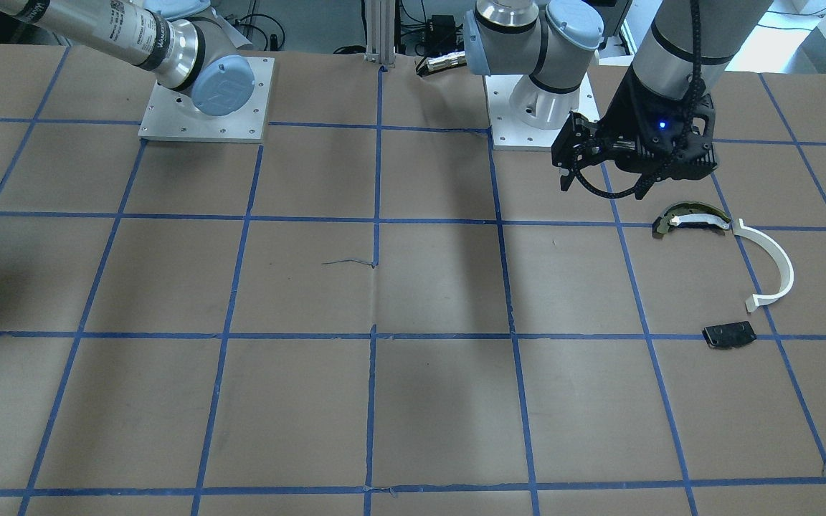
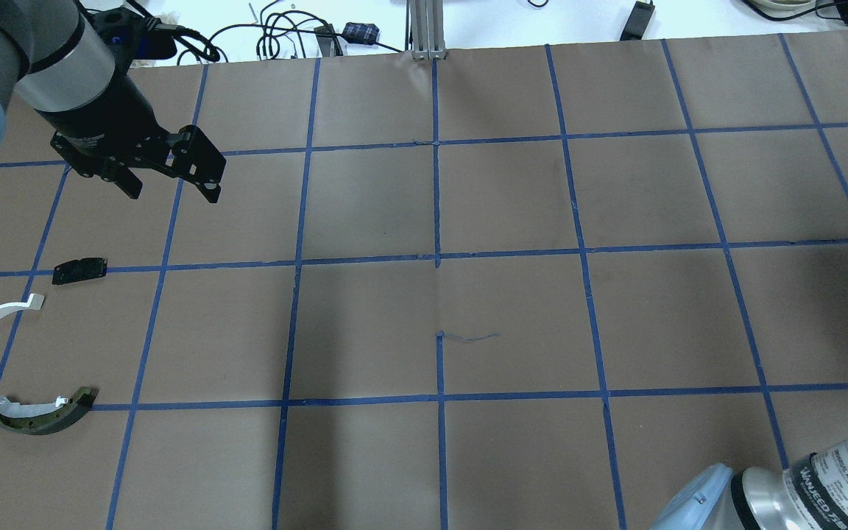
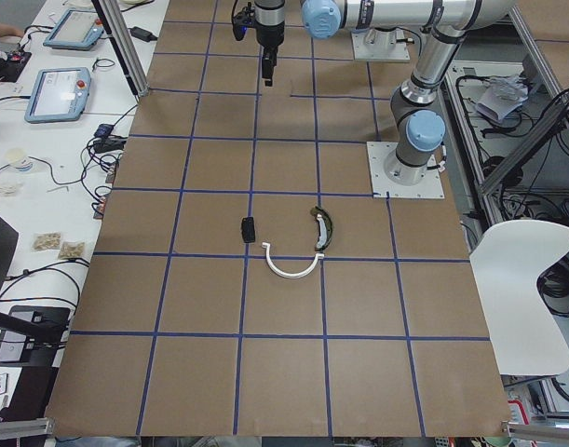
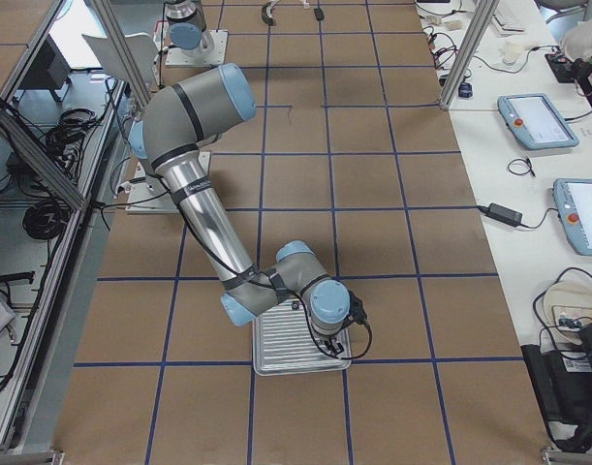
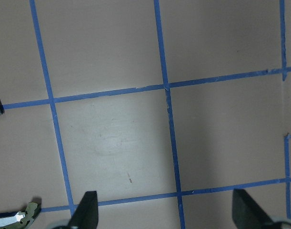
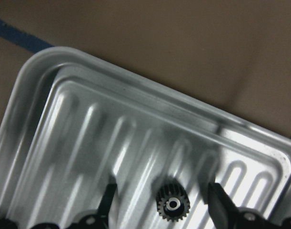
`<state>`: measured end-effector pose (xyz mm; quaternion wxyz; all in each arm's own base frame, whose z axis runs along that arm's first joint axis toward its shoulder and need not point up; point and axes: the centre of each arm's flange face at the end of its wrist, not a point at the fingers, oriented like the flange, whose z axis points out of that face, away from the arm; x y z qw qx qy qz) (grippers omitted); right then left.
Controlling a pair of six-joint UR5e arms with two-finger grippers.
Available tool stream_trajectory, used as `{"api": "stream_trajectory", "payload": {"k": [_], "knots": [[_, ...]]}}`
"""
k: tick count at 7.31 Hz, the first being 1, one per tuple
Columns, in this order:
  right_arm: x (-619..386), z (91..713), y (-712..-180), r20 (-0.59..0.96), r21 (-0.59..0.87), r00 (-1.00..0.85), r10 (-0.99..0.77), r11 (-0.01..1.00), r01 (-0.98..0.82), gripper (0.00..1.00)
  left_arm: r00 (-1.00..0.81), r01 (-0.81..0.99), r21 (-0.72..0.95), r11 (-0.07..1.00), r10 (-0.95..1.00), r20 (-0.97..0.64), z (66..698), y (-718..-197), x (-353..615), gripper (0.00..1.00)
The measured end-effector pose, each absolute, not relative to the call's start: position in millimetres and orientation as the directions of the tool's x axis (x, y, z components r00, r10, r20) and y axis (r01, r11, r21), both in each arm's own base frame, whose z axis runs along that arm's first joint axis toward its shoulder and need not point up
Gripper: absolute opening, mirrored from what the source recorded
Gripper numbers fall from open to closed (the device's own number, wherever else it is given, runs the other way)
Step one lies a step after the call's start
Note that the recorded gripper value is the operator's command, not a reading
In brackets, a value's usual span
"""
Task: Place bearing gear from tray to pile
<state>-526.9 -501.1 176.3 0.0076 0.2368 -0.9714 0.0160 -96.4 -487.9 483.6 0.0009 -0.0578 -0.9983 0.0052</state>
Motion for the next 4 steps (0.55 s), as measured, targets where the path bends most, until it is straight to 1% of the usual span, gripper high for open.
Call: {"api": "stream_trajectory", "payload": {"k": [1,2,4], "knots": [[-527.0,176.9,-500.5,0.022,-0.025,-0.887,-0.460,0.887,-0.461,0.08,-0.993,0.115,-0.013,0.993,0.115,0.001,483.7,-488.3,-96.5,1.00],[-526.9,177.8,-500.0,0.018,-0.021,-0.887,-0.461,0.887,-0.462,0.06,-0.993,0.115,-0.014,0.993,0.115,0.001,483.7,-488.3,-96.4,1.00],[-526.1,181.5,-499.3,0.001,-0.018,-0.888,-0.460,0.888,-0.460,0.06,-0.993,0.115,-0.015,0.993,0.115,0.002,484.0,-488.0,-96.6,1.00]]}}
